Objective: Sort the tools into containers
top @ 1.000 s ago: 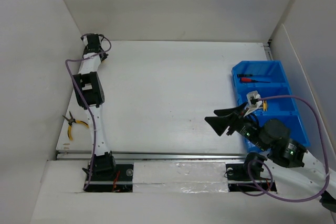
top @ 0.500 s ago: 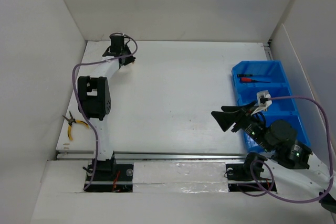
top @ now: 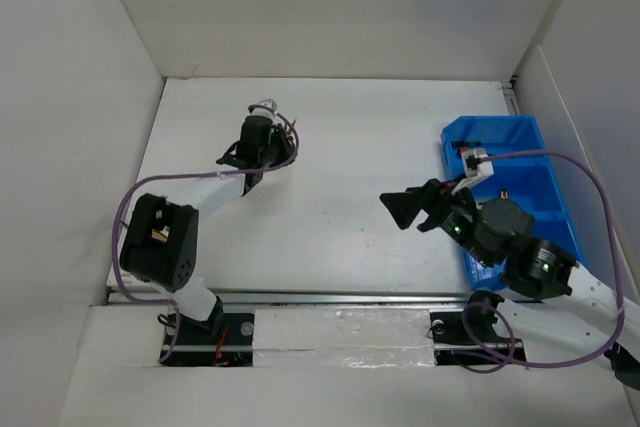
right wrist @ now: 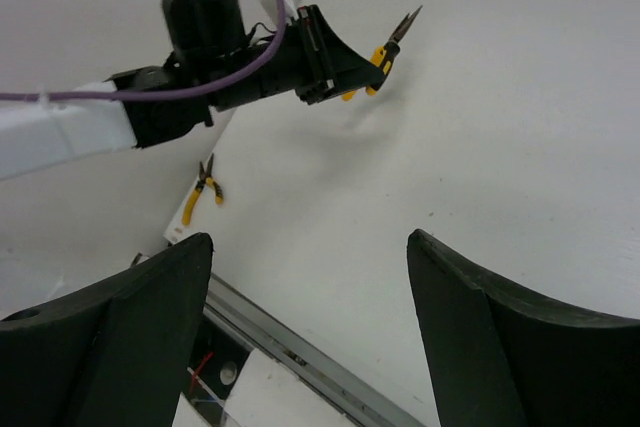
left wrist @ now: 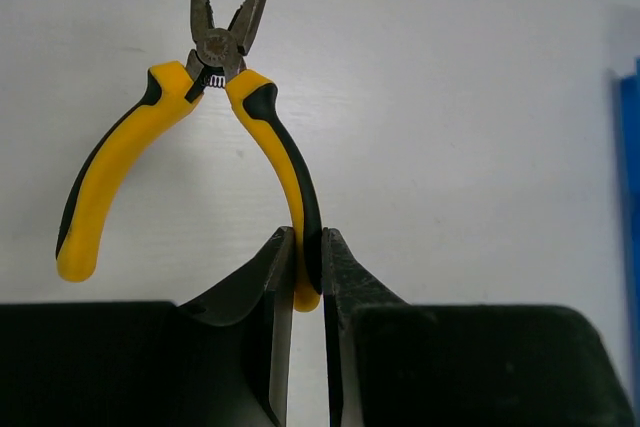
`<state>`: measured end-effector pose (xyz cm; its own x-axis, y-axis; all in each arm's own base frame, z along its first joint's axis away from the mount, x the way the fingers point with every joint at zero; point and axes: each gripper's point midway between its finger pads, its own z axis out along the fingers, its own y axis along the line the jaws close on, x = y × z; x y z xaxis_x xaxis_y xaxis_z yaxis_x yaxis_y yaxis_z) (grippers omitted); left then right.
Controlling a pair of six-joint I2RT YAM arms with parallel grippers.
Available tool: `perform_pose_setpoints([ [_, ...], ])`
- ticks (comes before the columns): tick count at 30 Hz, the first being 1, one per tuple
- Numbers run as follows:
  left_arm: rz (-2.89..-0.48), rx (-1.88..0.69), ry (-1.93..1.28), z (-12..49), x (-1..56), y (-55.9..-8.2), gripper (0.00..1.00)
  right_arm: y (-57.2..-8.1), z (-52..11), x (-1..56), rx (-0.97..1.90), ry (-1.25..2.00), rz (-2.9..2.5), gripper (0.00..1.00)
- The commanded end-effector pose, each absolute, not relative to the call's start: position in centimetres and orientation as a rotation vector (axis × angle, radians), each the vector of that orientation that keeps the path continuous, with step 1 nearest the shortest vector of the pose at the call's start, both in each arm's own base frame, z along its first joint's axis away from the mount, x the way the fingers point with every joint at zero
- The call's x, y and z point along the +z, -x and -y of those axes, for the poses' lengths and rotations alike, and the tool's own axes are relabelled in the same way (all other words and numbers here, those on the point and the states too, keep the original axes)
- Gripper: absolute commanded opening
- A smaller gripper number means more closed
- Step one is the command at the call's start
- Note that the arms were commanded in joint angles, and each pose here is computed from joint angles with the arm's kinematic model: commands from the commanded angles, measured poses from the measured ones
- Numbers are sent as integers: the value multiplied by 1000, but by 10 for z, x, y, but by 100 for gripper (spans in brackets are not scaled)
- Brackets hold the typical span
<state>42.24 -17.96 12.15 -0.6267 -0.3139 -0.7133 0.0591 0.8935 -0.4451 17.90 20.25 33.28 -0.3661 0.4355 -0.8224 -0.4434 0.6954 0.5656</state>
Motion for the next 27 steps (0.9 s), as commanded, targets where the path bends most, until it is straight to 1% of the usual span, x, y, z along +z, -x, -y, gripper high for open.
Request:
perform_pose_setpoints([
  [1,-1907,-660,86,206,210,-408,0,-196,-211,351,907,-68,-1709,84],
  [2,-1927,-667,78,207,197,-396,0,-209,-211,345,867,-92,-1728,84],
  [4,-1870,-724,46,213,216,-378,0,-218,-212,350,902,-114,-1703,84],
  [5,-1879,-732,38,215,209,-367,0,-228,-199,355,896,-157,-1659,85],
  [6,-1863,-743,36,215,212,-359,0,-231,-202,357,949,-142,-1620,85],
  [7,-1814,-772,47,214,230,-350,0,-235,-199,357,958,-152,-1606,85],
  [8,-1807,-789,37,216,228,-340,0,-246,-187,358,938,-184,-1587,85],
  [10,-1774,-823,18,216,243,-326,0,-256,-189,355,954,-164,-1603,85],
  [12,-1783,-836,-1,215,236,-317,0,-267,-191,358,985,-133,-1573,85],
  [13,-1775,-865,-33,220,239,-309,0,-269,-196,348,1010,-104,-1582,85],
  [14,-1782,-866,-54,223,234,-304,0,-270,-198,347,1031,-81,-1563,86],
  [15,-1776,-885,-91,233,234,-295,0,-264,-208,360,1108,-11,-1490,86],
  [16,-1760,-882,-103,236,236,-291,0,-266,-213,351,1125,0,-1505,86],
  [21,-1721,-909,-219,274,244,-267,0,-279,-234,331,1140,2,-1567,87],
  [25,-1726,-866,-202,289,245,-265,0,-281,-251,311,1192,-12,-1586,87],
  [27,-1719,-883,-226,302,250,-256,0,-286,-256,296,1188,-42,-1624,87],
])
